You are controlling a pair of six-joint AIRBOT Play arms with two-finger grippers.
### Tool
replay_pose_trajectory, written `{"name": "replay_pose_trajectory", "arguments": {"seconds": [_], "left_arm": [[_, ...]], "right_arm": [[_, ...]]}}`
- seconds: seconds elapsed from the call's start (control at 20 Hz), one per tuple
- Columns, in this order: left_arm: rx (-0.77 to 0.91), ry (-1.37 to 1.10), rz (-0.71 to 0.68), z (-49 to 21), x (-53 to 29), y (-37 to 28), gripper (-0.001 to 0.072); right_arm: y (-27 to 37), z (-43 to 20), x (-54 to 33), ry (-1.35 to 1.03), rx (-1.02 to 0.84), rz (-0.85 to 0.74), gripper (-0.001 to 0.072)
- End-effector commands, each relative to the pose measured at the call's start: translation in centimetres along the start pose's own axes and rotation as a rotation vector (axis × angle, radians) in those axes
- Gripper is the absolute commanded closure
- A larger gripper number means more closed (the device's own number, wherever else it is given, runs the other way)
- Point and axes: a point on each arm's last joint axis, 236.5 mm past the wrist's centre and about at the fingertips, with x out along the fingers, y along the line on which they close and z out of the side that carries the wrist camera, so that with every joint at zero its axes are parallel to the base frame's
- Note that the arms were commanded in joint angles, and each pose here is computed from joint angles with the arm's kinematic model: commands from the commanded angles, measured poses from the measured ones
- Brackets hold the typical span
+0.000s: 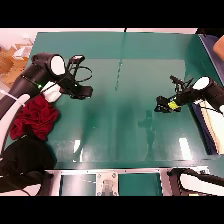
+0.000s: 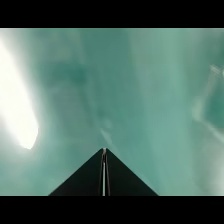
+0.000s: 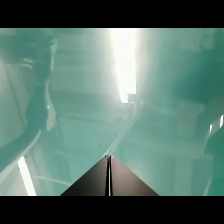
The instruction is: Fold the shirts.
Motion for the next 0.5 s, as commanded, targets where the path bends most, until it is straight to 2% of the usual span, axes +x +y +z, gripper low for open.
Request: {"name": "replay_pose_trajectory", "arguments": {"seconds": [0.0,0.05,0.1,0.15,0.2,0.35,0.45], "left_arm": [[0.118,-0.102,0.349,2.9,-1.3,8.0,0.0679],[0.155,-0.133,0.457,4.0,-2.1,10.5,0.0677],[0.167,-0.164,0.514,5.1,-2.5,12.2,0.0416],[0.147,-0.181,0.527,5.8,-2.0,13.8,-0.0013],[0.117,-0.179,0.534,6.0,-1.4,15.5,0.0041],[0.044,-0.061,0.571,4.2,2.0,21.6,0.0023],[0.060,-0.009,0.575,3.5,4.3,24.1,0.0022]], "right_arm": [[0.6,0.7,0.0,-0.027,0.014,0.025,0.0698],[0.9,0.9,0.0,-0.035,0.019,0.039,0.0698],[1.2,1.1,0.0,-0.046,0.025,0.052,0.0698],[1.4,1.3,0.0,-0.054,0.030,0.062,0.0686],[1.5,1.4,0.0,-0.058,0.031,0.066,0.0620],[1.6,1.4,-0.1,-0.058,0.032,0.069,0.0403],[1.5,1.7,-0.1,-0.072,0.033,0.068,0.0319]]}}
